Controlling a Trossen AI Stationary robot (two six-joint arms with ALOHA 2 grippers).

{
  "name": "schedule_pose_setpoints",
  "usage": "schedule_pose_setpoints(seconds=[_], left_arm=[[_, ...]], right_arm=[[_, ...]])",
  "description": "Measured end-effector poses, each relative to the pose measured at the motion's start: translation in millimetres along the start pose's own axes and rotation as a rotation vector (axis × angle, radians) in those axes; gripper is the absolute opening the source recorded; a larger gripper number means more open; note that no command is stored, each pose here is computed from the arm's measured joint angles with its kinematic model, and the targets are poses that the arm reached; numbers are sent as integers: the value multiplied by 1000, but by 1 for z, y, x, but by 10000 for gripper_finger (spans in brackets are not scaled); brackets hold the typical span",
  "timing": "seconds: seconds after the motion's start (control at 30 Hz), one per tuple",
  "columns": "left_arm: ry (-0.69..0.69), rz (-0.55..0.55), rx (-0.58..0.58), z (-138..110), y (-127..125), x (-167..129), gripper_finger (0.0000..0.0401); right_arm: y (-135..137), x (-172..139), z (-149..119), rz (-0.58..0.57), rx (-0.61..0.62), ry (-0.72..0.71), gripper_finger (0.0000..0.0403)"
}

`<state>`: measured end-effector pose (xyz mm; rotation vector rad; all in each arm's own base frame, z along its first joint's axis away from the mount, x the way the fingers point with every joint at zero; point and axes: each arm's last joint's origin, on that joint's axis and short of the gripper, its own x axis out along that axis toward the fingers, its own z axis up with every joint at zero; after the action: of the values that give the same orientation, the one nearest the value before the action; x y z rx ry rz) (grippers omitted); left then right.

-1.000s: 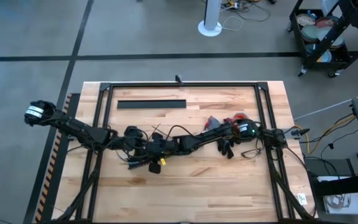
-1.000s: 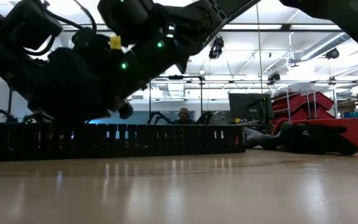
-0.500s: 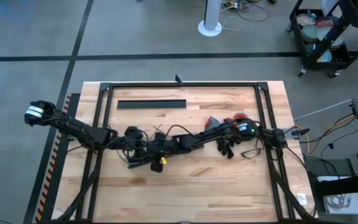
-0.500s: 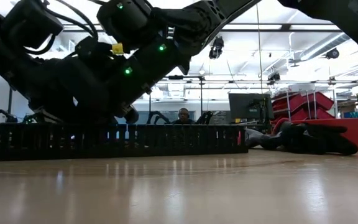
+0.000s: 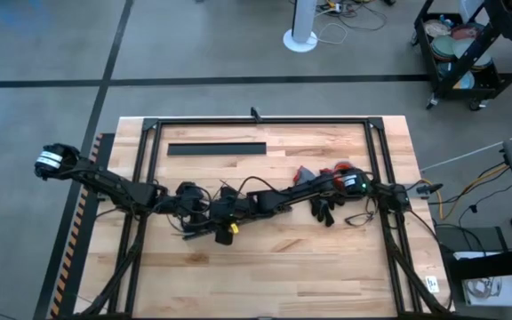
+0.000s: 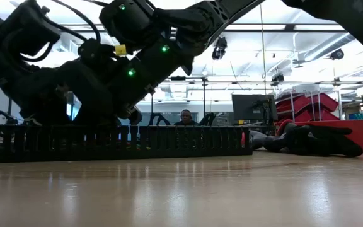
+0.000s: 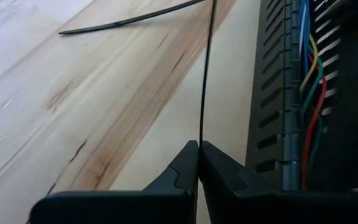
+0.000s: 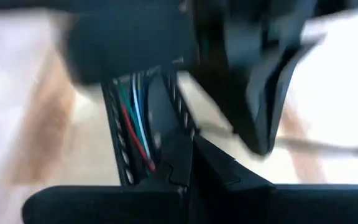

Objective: Ziptie cables
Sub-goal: Put the colored zip-tied cables into the black cable duct

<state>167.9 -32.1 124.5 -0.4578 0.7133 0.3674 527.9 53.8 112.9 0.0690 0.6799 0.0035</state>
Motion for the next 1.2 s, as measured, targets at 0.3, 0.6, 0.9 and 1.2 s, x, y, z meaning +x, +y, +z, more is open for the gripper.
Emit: schedule_pose_setpoints(seconds=[0.3, 0.6, 0.9, 1.2], left_arm=[[-16, 9, -7, 1, 0, 0, 0], [-38, -6, -19, 3, -2, 0, 0], [-114, -59, 15, 10, -8, 0, 0], [-71, -46, 29, 6, -6, 3, 0]], right_arm=[[1, 4, 5, 23, -12, -92, 0], [-1, 12, -3, 63, -2, -81, 0], [-3, 13, -8, 56, 10, -20, 0], [-4, 13, -13, 47, 15, 25, 0]])
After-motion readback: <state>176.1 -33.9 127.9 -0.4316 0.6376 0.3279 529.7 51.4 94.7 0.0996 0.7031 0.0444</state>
